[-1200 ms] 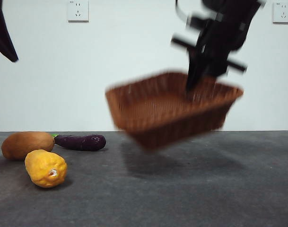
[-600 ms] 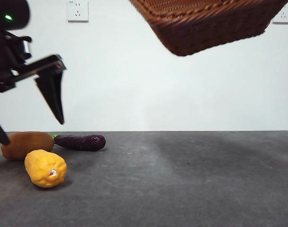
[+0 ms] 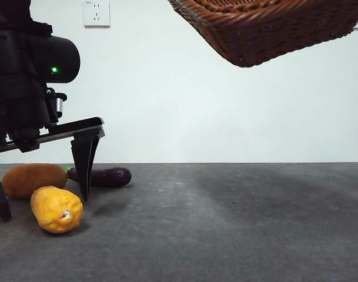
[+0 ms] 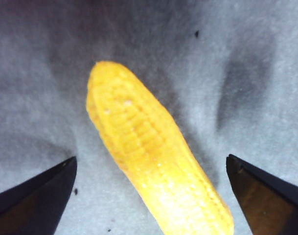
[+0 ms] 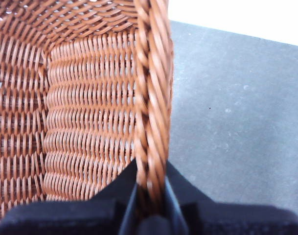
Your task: Help me put the vegetables on the table into the basket
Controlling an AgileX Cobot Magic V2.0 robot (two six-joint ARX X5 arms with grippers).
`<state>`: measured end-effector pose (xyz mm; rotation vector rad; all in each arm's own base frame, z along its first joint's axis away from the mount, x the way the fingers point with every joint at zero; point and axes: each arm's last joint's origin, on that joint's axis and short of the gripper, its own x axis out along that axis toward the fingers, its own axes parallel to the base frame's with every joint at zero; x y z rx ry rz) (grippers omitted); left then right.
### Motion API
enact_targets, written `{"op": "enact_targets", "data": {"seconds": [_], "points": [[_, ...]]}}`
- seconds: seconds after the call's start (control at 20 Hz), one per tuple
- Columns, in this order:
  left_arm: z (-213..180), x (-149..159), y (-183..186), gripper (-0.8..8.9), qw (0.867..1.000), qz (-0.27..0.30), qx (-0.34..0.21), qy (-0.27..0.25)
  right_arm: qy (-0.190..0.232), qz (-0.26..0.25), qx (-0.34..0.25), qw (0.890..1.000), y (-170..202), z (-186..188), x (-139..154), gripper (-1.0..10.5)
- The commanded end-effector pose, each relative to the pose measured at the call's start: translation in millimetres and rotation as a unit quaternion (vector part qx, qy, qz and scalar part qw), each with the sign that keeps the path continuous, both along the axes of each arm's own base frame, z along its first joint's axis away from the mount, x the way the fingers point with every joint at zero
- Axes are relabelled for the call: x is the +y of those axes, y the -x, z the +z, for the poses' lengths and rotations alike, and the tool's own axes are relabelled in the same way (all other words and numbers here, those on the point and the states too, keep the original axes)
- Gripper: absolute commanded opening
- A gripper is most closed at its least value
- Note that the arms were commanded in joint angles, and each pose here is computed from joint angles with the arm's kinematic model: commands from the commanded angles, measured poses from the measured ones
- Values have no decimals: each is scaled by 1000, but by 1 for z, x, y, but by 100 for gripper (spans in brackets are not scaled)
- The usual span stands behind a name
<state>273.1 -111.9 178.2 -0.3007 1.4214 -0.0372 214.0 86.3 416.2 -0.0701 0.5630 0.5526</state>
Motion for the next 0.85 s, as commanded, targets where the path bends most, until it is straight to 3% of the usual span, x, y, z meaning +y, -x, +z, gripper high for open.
{"op": "enact_targets", "data": {"seconds": [0.05,0.25,0.55,0.85], "points": [[-5,-1,-1,281,1000,5,13,-4,-4,5,-11,1000,2,4,0,-12],[-5,-2,-1,-10,1000,4,11,-1,2,7,-5,1000,3,2,-1,-12],[2,-6,-2,-8,998,-53,-31,2,8,6,12,1000,1,-2,0,-13],[63,1,15,-8,977,-117,-175,26,22,-21,78,996,-23,-30,0,-13]]}}
